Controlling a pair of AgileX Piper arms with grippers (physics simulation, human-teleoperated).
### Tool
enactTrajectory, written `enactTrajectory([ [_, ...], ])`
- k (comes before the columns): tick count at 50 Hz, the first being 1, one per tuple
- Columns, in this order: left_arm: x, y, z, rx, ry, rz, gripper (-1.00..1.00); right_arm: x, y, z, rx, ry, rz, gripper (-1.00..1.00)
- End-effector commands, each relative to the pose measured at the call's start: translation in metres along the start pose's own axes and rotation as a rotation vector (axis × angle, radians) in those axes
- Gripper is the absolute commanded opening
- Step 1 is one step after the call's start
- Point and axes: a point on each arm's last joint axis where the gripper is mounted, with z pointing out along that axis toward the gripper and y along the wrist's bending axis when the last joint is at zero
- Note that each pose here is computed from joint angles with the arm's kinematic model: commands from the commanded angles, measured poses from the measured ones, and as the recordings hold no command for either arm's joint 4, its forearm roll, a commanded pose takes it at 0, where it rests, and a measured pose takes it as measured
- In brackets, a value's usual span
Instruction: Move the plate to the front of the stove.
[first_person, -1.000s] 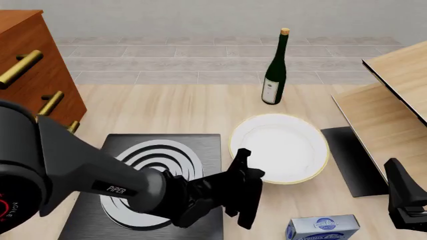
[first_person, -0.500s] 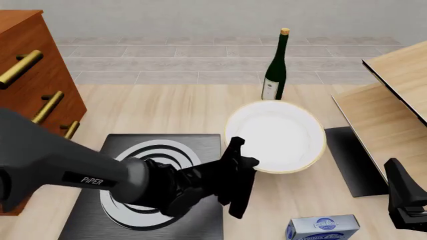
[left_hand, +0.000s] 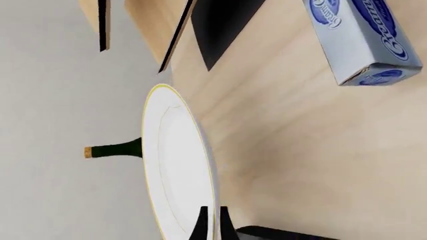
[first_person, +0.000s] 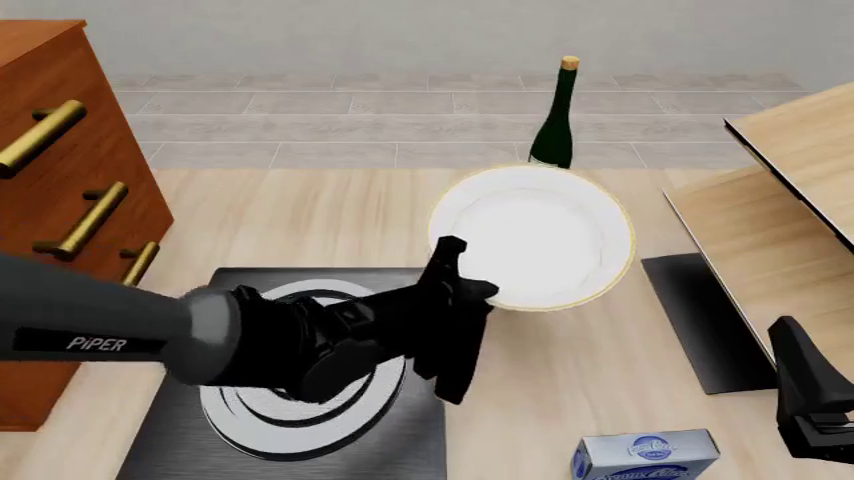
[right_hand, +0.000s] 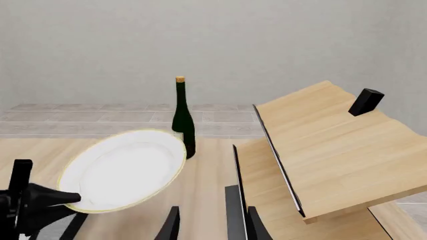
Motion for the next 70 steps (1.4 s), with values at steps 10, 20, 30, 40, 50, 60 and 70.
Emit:
enactTrajectory([
  [10, 0.002, 0.026, -0.022, -0.048, 0.008, 0.02, -1.0, 0.0, 0.0, 0.0, 0.0, 0.0, 0.0, 1.0],
  [20, 0.008, 0.035, -0.035, -0.067, 0.026, 0.022, -1.0, 0.0, 0.0, 0.0, 0.0, 0.0, 0.0, 1.0],
  [30, 0.024, 0.042, -0.043, -0.051, 0.078, 0.018, -1.0, 0.0, 0.0, 0.0, 0.0, 0.0, 0.0, 1.0],
  [40, 0.037, 0.05, -0.052, -0.055, 0.119, 0.029, -1.0, 0.0, 0.0, 0.0, 0.0, 0.0, 0.0, 1.0],
  [50, 0.042, 0.067, -0.06, -0.057, 0.143, 0.021, -1.0, 0.0, 0.0, 0.0, 0.0, 0.0, 0.0, 1.0],
  [60, 0.05, 0.083, -0.061, -0.055, 0.17, 0.004, -1.0, 0.0, 0.0, 0.0, -0.002, -0.001, 0.002, 1.0],
  [70, 0.056, 0.091, -0.057, -0.038, 0.187, 0.005, -1.0, 0.0, 0.0, 0.0, -0.002, -0.001, 0.002, 1.0],
])
